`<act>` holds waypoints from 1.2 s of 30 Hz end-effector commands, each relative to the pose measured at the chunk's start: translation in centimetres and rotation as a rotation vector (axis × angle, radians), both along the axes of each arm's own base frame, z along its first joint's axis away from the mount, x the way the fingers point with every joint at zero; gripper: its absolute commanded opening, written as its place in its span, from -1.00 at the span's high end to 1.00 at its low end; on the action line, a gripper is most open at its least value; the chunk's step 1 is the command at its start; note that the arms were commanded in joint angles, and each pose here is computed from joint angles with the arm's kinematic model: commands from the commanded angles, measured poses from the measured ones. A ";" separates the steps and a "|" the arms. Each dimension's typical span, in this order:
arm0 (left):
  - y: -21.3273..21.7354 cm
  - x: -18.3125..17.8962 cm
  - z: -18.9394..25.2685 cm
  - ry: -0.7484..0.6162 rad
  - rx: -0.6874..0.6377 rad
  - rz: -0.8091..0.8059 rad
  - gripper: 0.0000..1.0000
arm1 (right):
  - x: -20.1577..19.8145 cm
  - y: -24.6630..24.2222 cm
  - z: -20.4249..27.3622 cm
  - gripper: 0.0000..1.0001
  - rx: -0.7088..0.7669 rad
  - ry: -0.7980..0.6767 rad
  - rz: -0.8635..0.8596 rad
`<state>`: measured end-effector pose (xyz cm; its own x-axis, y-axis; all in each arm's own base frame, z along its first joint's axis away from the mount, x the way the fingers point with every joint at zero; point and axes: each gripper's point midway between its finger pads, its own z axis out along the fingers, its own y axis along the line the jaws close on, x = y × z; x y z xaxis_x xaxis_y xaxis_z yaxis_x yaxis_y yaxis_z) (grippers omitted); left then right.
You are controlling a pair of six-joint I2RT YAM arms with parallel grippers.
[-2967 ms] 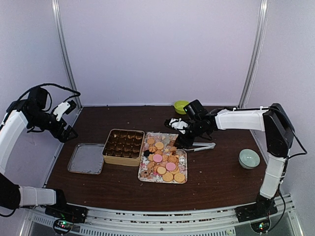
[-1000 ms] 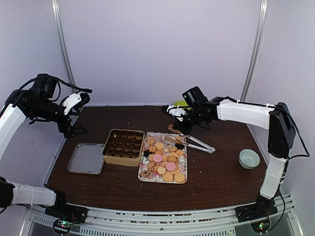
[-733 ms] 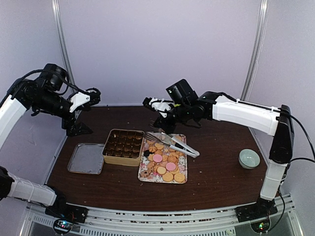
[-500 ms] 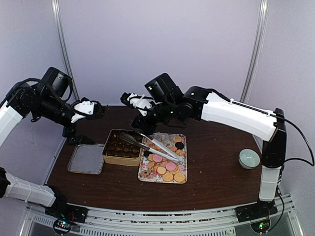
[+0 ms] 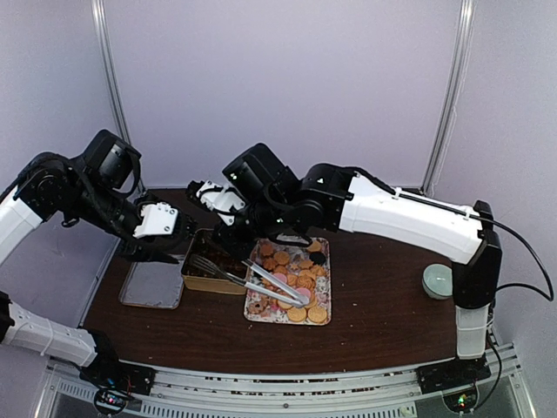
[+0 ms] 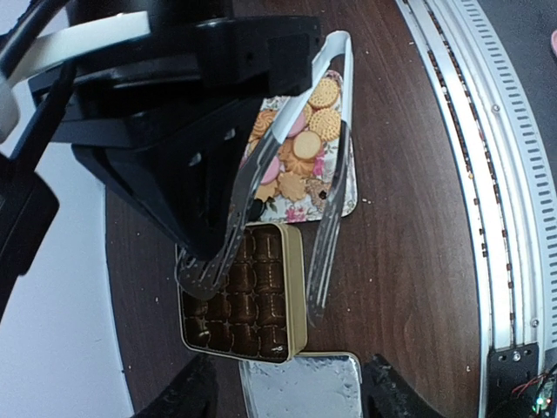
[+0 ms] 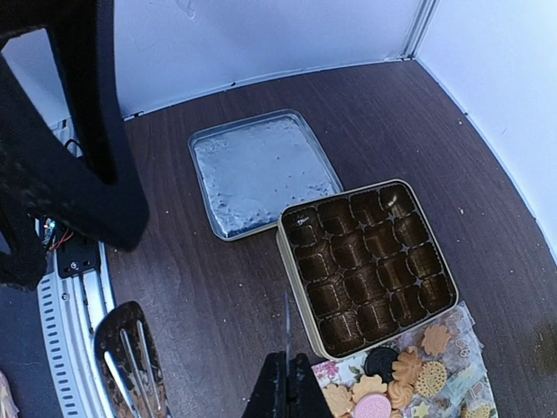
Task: Pack the cookies
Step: Pass from the right arm to the left
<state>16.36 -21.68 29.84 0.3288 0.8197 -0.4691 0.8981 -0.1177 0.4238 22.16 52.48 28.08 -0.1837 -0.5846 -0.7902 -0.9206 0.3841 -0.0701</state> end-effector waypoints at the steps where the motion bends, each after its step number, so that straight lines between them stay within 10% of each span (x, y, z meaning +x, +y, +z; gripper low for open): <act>1: -0.7 -0.2 0.0 0.031 -0.029 0.009 -0.26 | 0.1 0.7 3.1 1.00 0.072 -0.065 -0.033; 9: -1.0 -0.6 -1.3 0.050 -0.006 -0.006 -0.33 | -0.5 1.4 4.5 1.00 0.118 -0.081 -0.025; 18: -1.4 -0.5 -1.5 0.039 -0.003 -0.015 0.31 | -1.2 2.4 5.6 1.00 0.164 -0.109 0.001; 26: -1.4 -1.2 -2.2 0.055 0.005 -0.033 0.47 | -1.8 3.3 7.2 1.00 0.202 -0.160 0.022; 31: -1.4 -1.0 -2.1 0.045 0.004 -0.035 1.00 | -1.9 3.6 7.5 1.00 0.215 -0.168 0.018; 36: -1.8 -0.9 -1.6 0.049 -0.030 -0.017 1.00 | -2.0 3.6 7.8 1.00 0.231 -0.165 0.023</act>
